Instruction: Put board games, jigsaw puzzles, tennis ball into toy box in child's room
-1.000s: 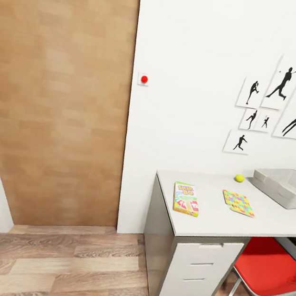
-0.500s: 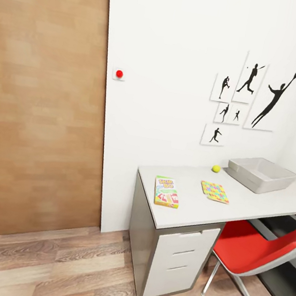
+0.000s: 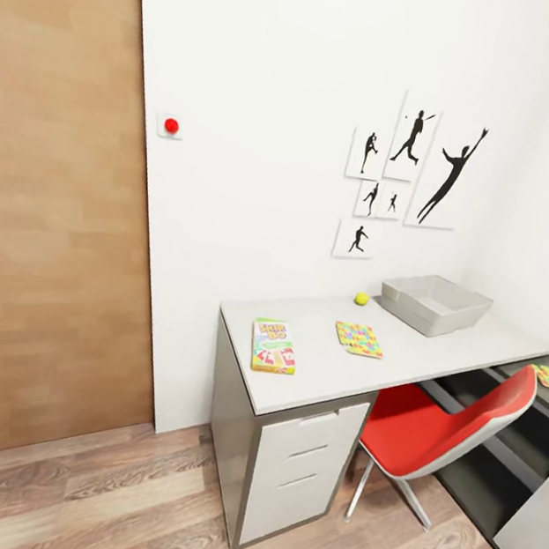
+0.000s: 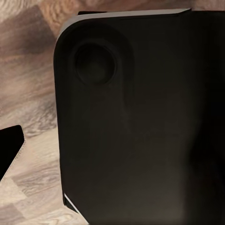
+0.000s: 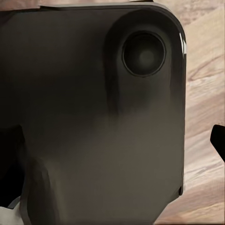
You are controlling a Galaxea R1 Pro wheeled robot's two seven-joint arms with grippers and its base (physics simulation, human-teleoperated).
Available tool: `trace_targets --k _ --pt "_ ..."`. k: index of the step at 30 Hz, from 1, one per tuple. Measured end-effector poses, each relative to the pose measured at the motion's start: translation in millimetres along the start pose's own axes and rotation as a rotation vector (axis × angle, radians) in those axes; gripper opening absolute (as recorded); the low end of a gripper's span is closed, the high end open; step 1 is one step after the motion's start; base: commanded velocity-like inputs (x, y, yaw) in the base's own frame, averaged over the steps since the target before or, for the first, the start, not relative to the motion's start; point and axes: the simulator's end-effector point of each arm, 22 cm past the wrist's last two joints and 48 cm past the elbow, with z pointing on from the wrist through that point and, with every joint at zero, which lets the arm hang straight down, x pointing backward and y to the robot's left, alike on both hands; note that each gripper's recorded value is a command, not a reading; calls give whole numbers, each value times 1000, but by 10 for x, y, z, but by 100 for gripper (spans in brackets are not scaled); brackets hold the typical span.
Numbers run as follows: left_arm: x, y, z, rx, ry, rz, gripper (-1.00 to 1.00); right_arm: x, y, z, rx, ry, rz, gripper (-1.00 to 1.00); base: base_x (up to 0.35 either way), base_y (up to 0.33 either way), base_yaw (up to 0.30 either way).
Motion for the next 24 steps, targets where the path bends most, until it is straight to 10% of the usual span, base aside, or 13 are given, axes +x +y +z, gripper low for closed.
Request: trace_targets --k 24 --pt "-182 197 1 -24 -51 16 100 36 -16 -2 4 8 28 100 0 0 -275"
